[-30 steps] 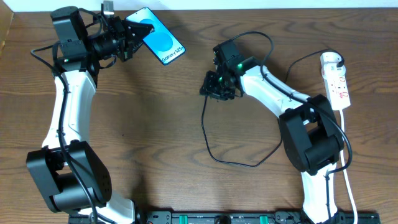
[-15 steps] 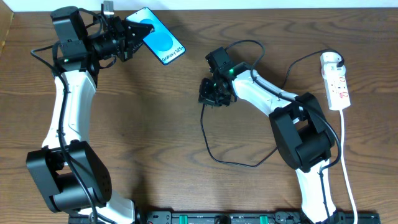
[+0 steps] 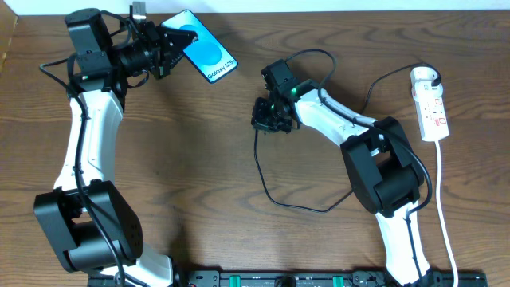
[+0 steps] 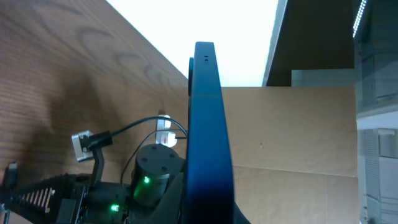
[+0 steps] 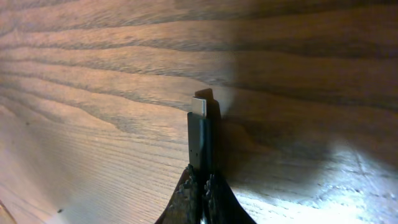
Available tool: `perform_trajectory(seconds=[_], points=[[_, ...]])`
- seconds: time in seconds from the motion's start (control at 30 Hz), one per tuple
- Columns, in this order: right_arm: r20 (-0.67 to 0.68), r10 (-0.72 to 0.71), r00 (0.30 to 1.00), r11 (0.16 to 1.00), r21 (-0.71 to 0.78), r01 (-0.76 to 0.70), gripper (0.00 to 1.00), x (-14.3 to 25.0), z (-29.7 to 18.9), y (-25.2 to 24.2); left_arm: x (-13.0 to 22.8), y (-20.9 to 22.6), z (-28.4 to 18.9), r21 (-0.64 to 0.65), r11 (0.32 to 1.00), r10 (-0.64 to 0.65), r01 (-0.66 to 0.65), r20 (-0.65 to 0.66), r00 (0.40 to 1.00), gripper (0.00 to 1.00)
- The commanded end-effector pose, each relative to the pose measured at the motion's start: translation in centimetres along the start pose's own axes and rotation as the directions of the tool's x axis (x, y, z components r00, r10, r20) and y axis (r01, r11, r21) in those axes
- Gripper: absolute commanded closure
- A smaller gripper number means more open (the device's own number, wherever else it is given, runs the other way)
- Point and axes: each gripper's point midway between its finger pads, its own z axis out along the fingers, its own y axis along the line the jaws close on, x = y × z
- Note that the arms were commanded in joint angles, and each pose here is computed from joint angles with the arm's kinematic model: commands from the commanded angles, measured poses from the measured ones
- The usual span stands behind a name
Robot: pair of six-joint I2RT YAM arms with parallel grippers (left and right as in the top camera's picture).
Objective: Plug charger to phone and switch on socket
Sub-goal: 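Lower the right gripper onto the black cable's USB-C plug and grasp it, then lift the plug with the right gripper toward the phone's bottom edge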
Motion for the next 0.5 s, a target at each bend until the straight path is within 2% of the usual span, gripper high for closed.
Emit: perform_trajectory(seconds=[0.0, 0.07, 0.17, 0.3, 0.47], points=[[-0.019, -0.081, 0.997, 0.994, 0.077, 0.082, 0.99, 0.2, 2.3, -3.0, 0.7, -1.7, -0.5, 0.030, 0.999, 0.026, -0.025, -0.026, 0.999, 0.93], [-0.022, -0.127, 0.992, 0.991, 0.045, 0.128, 0.99, -0.3, 1.8, -2.8, 0.8, -1.6, -0.5, 0.026, 1.000, 0.015, -0.015, -0.028, 0.999, 0.93], [-0.038, -0.245, 0.969, 0.964, -0.114, 0.239, 0.99, -0.8, 0.2, -1.0, 0.8, -1.6, -0.4, 0.026, 1.000, 0.016, -0.015, -0.029, 0.999, 0.93], [0.019, -0.419, 0.908, 0.839, -0.374, 0.395, 0.99, -1.2, -3.8, 2.6, 1.0, -1.7, -0.5, 0.035, 0.999, 0.017, -0.015, -0.042, 0.999, 0.93], [0.134, -0.511, 0.849, 0.698, -0.512, 0.501, 0.99, -1.8, -10.0, 4.8, 1.9, -2.3, -0.5, 0.069, 0.998, 0.020, -0.013, -0.095, 0.995, 0.93]])
